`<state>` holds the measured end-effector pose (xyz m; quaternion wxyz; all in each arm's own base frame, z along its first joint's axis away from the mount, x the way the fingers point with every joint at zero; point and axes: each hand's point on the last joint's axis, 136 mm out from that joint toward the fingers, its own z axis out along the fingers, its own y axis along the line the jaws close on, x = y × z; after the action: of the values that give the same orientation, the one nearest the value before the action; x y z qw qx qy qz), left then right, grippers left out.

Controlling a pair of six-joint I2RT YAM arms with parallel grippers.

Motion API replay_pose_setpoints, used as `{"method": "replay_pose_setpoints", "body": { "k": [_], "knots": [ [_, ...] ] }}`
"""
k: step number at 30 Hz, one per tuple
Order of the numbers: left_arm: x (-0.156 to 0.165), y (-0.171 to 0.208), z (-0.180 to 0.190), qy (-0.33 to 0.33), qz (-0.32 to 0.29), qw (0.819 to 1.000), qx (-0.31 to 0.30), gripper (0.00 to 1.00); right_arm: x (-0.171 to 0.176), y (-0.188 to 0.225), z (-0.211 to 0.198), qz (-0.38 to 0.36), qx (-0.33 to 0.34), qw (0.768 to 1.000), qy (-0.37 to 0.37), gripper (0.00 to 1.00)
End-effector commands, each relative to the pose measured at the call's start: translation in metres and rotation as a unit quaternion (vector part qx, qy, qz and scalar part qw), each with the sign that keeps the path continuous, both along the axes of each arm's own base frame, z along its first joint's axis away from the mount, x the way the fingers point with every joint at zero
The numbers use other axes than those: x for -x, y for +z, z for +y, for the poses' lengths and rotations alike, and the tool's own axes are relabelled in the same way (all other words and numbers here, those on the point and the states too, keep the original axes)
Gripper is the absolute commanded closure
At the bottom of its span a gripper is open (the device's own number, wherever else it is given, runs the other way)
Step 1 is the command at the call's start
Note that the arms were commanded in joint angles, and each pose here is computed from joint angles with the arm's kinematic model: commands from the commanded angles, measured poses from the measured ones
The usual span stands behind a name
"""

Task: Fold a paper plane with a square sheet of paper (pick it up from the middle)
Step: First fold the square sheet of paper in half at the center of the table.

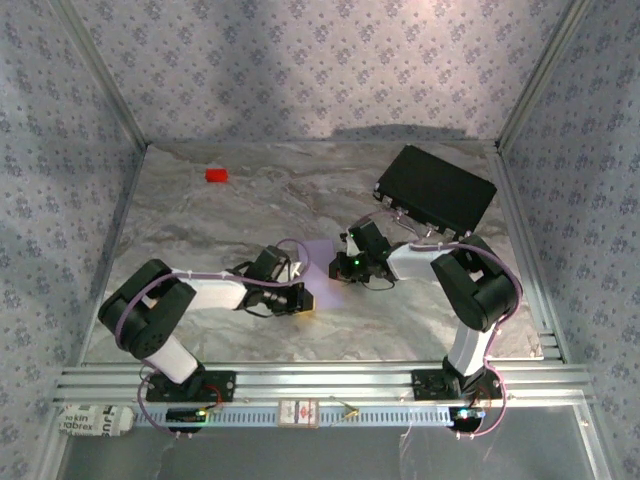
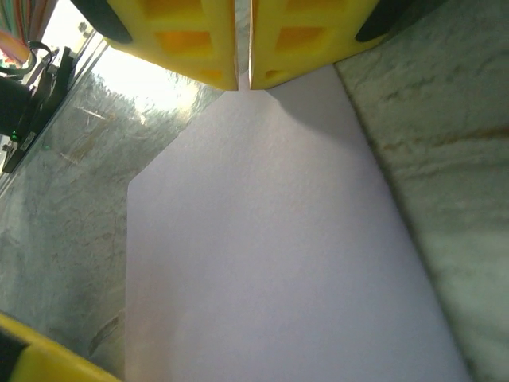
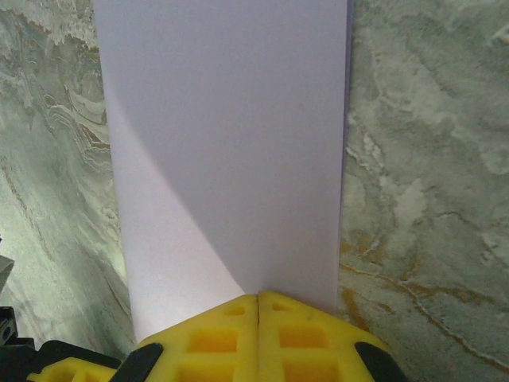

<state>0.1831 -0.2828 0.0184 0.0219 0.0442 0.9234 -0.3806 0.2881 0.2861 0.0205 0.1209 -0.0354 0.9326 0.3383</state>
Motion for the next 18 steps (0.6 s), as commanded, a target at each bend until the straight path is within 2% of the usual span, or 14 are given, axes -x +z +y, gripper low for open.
{"method": "replay_pose_setpoints", "body": {
  "k": [1, 9, 13, 18],
  "knots": [
    [0.014, 0.002, 0.013, -0.008, 0.008, 1.0, -0.019, 0.87, 0.026, -0.034, -0.026, 0.054, 0.068, 0.996, -0.008, 1.0],
    [-0.037, 0.057, 0.007, 0.05, -0.05, 0.997, 0.038, 0.86, 0.005, 0.011, 0.002, -0.001, 0.001, 1.0, 0.009, 1.0],
    [-0.069, 0.066, 0.013, 0.091, -0.054, 0.993, 0.054, 0.86, -0.005, 0.04, 0.005, -0.035, -0.013, 0.999, 0.004, 0.9],
    [-0.09, 0.068, 0.011, 0.099, -0.05, 0.992, 0.056, 0.86, -0.004, 0.058, -0.016, -0.066, 0.011, 0.997, -0.035, 0.79]
  ]
}}
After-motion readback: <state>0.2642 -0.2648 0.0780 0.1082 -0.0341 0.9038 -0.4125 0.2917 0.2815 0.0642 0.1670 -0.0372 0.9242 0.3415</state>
